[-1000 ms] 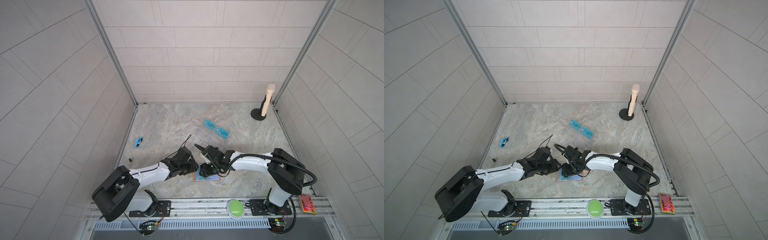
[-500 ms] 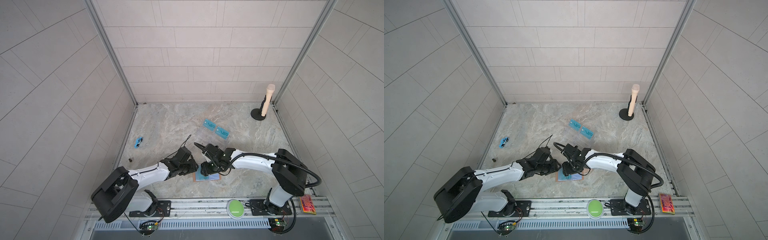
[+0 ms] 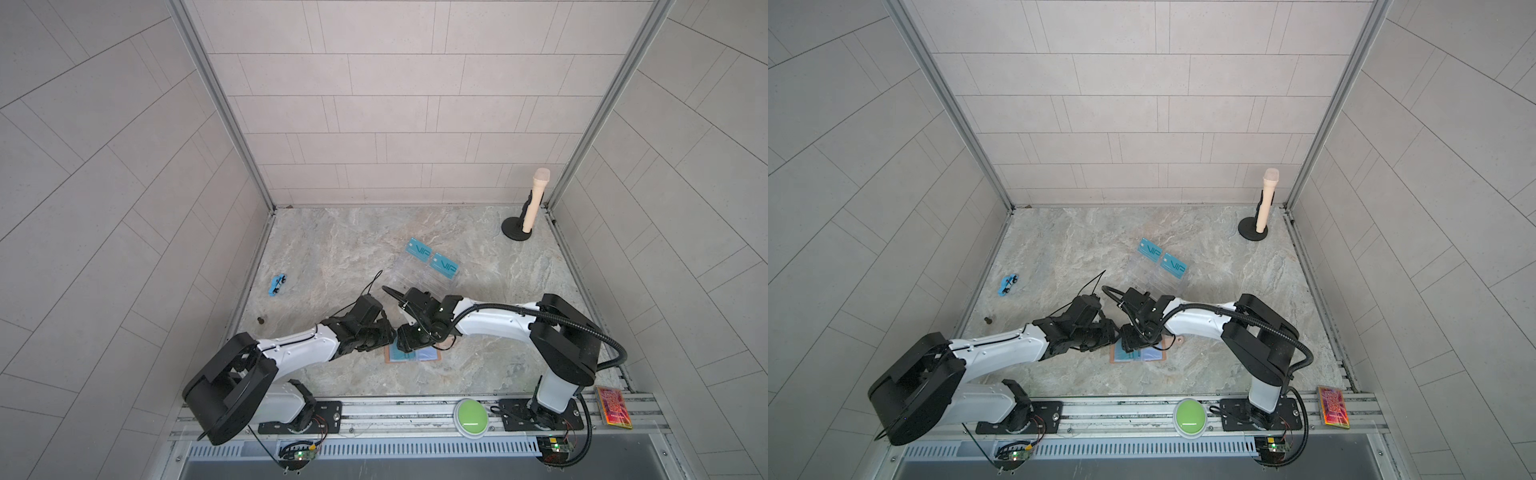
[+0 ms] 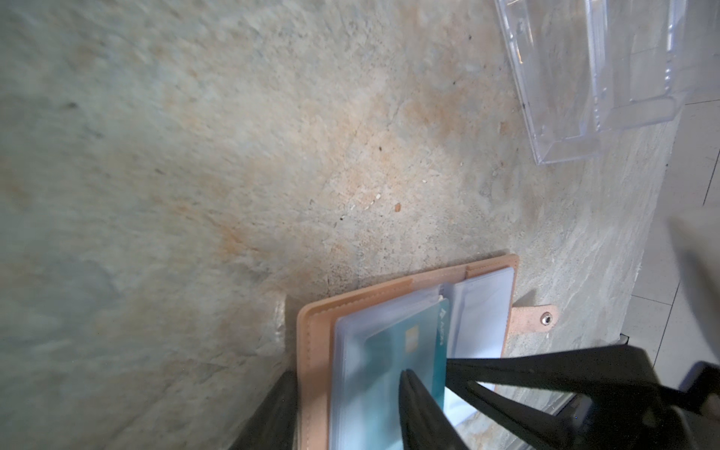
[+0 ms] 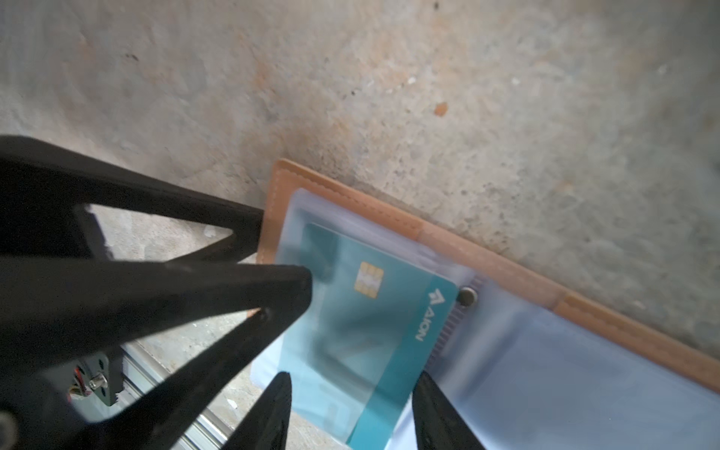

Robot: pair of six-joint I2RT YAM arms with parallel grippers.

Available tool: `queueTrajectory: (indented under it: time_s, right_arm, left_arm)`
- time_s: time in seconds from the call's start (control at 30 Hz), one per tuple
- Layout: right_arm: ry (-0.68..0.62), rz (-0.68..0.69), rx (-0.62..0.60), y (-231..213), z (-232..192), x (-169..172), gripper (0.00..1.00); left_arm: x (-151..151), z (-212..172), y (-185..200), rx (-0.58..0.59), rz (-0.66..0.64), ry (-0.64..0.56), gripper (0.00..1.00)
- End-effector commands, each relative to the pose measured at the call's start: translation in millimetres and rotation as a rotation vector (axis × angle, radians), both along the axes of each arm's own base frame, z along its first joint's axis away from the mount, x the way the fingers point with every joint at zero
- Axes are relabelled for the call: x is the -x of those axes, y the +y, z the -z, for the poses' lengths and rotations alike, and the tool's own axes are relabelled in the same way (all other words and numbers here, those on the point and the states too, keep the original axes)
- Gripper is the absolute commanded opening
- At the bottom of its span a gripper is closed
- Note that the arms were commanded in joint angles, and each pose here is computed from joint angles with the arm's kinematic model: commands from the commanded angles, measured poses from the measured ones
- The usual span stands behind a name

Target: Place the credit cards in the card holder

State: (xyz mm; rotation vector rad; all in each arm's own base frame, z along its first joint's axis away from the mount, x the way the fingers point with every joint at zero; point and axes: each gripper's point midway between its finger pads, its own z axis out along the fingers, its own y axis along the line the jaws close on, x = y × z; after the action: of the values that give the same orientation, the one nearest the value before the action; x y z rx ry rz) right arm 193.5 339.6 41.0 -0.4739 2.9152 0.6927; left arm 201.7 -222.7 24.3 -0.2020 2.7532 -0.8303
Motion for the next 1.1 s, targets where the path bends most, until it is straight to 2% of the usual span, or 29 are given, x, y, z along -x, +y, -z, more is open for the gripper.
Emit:
queueTrajectory:
  time_s: [0.0, 0.37, 0.57, 0.63, 0.8, 0.93, 1.07]
  right_arm:
    - [-0.015, -0.029, -0.012, 10.5, -6.6, -0.4, 0.52]
    - [0.001, -0.053, -0.005, 19.3, 1.0, 4.0, 0.49]
    - [-0.024, -0.052, 0.03, 8.7, -0.5, 2.9, 0.5]
    - [-0.066, -0.027, 0.049, -0.6, -3.2, -1.3, 0.49]
    - [-0.092, 0.016, -0.008, -12.4, -11.6, -6.9, 0.49]
    - [-0.11, -0.01, 0.027, -24.7, -14.3, -3.1, 0.49]
    - [-0.132, 0.007, 0.046, -41.1, -11.5, -5.2, 0.48]
  left_arm:
    - [1.9, -1.0, -4.4, 0.004, 0.016, 0.002, 0.46]
    - [1.1, -5.1, -6.7, 0.012, 0.02, -0.012, 0.46]
    - [-0.4, -5.5, -6.4, 0.003, 0.018, -0.013, 0.46]
    - [-0.3, -5.1, -3.9, -0.019, 0.024, -0.014, 0.46]
    - [-0.4, -2.3, 4.6, -0.08, 0.027, -0.014, 0.49]
    - [-0.5, -3.8, 6.1, -0.126, 0.059, 0.0, 0.49]
    - [4.9, -7.9, 17.2, -0.192, 0.083, 0.009, 0.55]
